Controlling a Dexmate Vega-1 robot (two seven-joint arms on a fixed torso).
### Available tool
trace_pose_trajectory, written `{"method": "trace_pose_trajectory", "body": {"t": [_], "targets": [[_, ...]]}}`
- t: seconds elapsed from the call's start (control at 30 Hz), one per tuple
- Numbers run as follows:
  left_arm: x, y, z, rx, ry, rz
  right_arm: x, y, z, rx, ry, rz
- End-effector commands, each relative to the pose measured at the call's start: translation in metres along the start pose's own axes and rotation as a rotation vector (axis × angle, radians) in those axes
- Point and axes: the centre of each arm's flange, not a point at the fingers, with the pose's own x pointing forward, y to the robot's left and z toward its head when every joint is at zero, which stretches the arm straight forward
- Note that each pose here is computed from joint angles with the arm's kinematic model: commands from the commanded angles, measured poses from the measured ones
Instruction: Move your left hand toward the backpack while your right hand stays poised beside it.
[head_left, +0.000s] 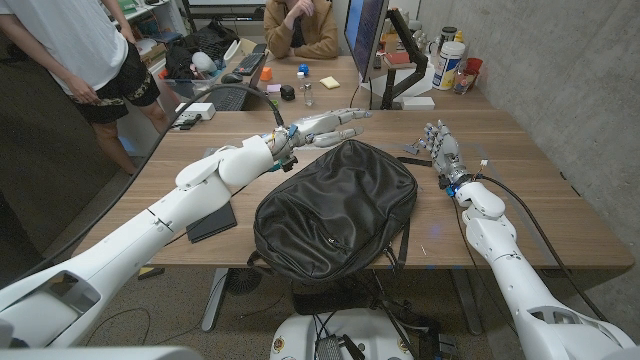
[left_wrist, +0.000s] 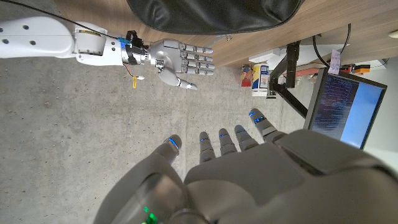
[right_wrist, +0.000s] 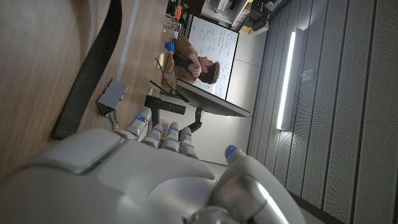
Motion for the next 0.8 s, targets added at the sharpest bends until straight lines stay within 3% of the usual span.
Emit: {"method": "trace_pose_trajectory", "body": {"t": [0.03, 0.8], "targets": [[-0.0009, -0.0054, -0.0021, 0.014, 0.011, -0.021, 0.0011, 0.0011, -0.0009, -0.001, 0.002, 0.001], [-0.0041, -0.0109, -0.0028, 0.023, 0.019, -0.052, 0.0016, 0.0042, -0.0005, -0.004, 0.003, 0.006]]}}
